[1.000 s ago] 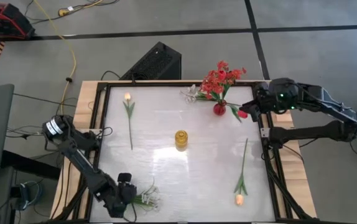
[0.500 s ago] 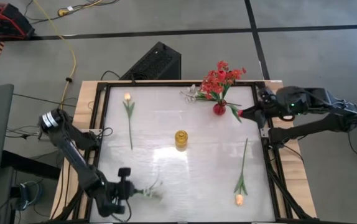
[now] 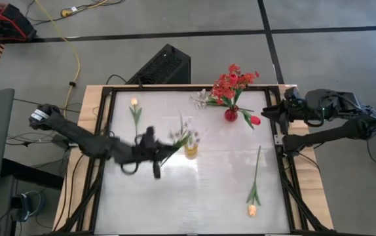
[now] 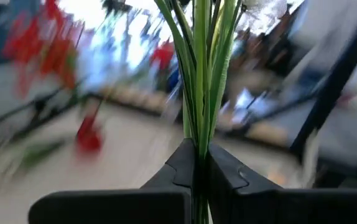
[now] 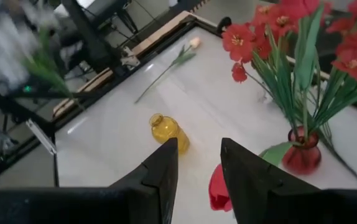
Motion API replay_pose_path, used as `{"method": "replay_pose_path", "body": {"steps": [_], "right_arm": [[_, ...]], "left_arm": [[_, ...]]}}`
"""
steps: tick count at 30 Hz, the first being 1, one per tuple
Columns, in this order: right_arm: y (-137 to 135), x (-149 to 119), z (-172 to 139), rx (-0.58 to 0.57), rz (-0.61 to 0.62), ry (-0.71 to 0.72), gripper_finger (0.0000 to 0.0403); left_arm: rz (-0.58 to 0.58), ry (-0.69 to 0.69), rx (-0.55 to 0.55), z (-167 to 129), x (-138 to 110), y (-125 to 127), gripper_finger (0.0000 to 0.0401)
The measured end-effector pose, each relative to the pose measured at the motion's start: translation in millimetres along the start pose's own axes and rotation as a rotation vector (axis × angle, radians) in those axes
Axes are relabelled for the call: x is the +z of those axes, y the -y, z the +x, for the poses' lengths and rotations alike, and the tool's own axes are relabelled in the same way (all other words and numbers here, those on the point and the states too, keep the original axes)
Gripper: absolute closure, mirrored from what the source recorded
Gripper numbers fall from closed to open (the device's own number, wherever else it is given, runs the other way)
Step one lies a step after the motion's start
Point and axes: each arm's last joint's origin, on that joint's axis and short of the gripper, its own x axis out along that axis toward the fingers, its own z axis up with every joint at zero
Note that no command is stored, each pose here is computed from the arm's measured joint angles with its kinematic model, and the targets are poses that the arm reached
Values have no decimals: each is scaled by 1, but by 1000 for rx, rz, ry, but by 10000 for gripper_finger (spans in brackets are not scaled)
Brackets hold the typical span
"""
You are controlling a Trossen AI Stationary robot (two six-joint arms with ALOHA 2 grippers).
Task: Sort flowers into vase by color
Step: Put the bottom white flowers into the yellow vase
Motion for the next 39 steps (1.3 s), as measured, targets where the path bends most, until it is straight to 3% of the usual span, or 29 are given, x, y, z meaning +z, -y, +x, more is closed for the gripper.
{"method": "replay_pose_path", "body": {"steps": [3, 7, 16, 24, 32, 39], "right_arm": [[1, -1, -4, 26, -61, -2, 255], [3, -2, -8, 36, -122, 10, 255], [4, -2, -11, 39, -143, 24, 256], [3, -1, -8, 36, -80, 21, 256], [3, -1, -8, 35, -76, 23, 256], [5, 1, -8, -6, -65, 46, 256]], "left_arm": [[-22, 178, -71, 23, 21, -22, 399], [-48, 366, -68, 47, 32, -51, 399], [-77, 537, -173, 98, -6, -82, 399], [-55, 537, -212, 98, -13, -102, 399], [-115, 467, -129, 71, -45, -120, 399], [-86, 462, -120, 70, -47, -120, 399]]}}
